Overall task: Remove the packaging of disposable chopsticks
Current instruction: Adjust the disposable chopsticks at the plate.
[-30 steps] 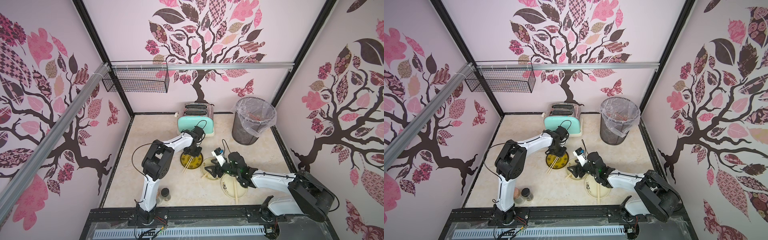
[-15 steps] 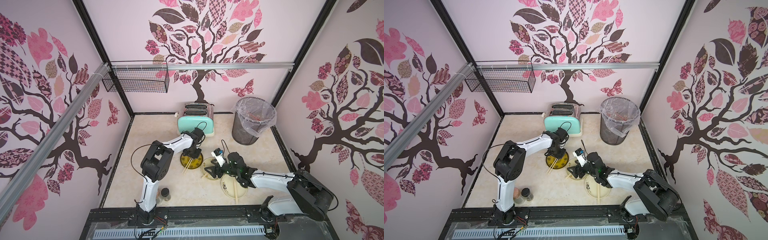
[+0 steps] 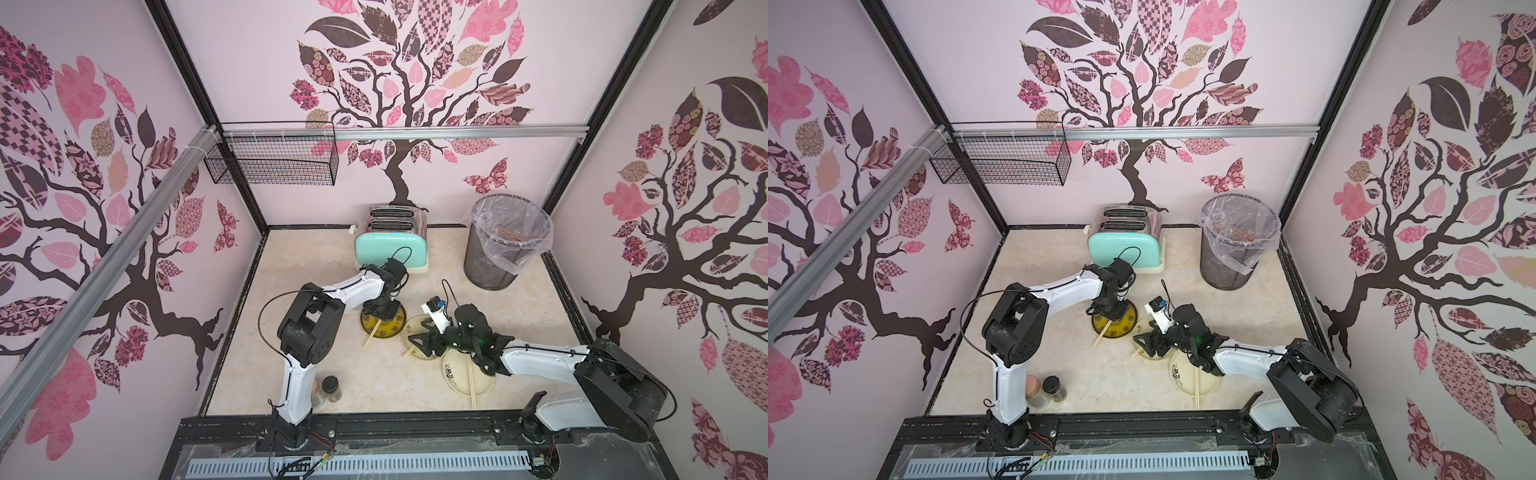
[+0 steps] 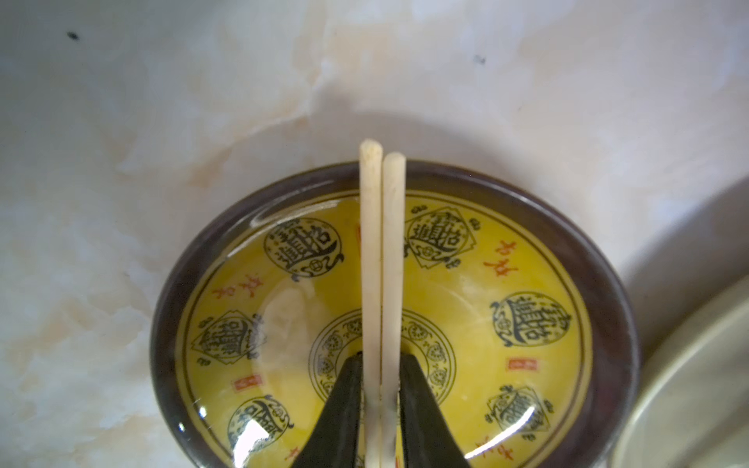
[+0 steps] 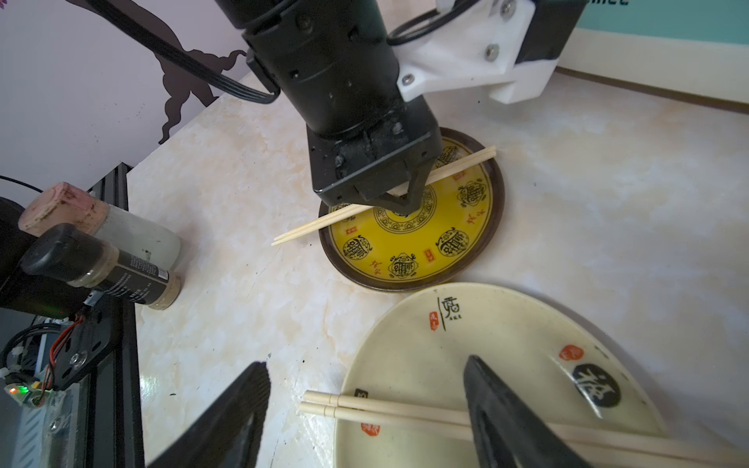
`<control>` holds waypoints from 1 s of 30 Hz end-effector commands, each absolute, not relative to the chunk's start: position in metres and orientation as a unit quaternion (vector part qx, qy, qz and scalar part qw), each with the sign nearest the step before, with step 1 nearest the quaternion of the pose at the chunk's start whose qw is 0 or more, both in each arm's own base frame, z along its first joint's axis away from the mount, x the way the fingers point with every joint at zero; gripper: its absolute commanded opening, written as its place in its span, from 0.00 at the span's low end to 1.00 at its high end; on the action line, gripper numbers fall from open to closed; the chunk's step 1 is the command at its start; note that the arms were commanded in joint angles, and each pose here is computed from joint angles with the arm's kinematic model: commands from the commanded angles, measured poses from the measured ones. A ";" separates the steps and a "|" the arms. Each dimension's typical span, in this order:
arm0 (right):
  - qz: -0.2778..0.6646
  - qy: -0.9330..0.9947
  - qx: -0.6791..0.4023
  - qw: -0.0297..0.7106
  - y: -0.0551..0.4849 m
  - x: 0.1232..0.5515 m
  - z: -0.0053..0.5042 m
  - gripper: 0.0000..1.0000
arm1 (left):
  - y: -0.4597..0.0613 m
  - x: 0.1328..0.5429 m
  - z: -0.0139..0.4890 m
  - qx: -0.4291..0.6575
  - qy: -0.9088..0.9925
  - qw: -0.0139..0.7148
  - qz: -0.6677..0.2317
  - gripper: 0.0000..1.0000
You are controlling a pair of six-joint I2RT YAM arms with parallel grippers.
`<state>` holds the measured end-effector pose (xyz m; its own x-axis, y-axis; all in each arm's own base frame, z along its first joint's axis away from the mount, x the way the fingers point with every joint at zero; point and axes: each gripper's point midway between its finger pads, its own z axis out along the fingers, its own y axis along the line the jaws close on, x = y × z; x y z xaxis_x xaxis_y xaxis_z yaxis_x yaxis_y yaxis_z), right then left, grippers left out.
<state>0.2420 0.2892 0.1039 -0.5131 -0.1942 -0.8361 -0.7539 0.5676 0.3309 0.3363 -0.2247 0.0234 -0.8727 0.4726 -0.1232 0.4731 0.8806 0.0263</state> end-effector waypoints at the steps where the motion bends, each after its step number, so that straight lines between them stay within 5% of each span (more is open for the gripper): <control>1: 0.357 0.787 -0.307 0.400 0.296 0.247 0.113 0.78 | -0.227 0.335 0.033 0.244 0.967 0.074 -0.006 0.16; 30: 0.352 0.787 -0.311 0.400 0.297 0.246 0.112 0.79 | -0.234 0.339 0.052 0.247 0.964 0.092 -0.020 0.26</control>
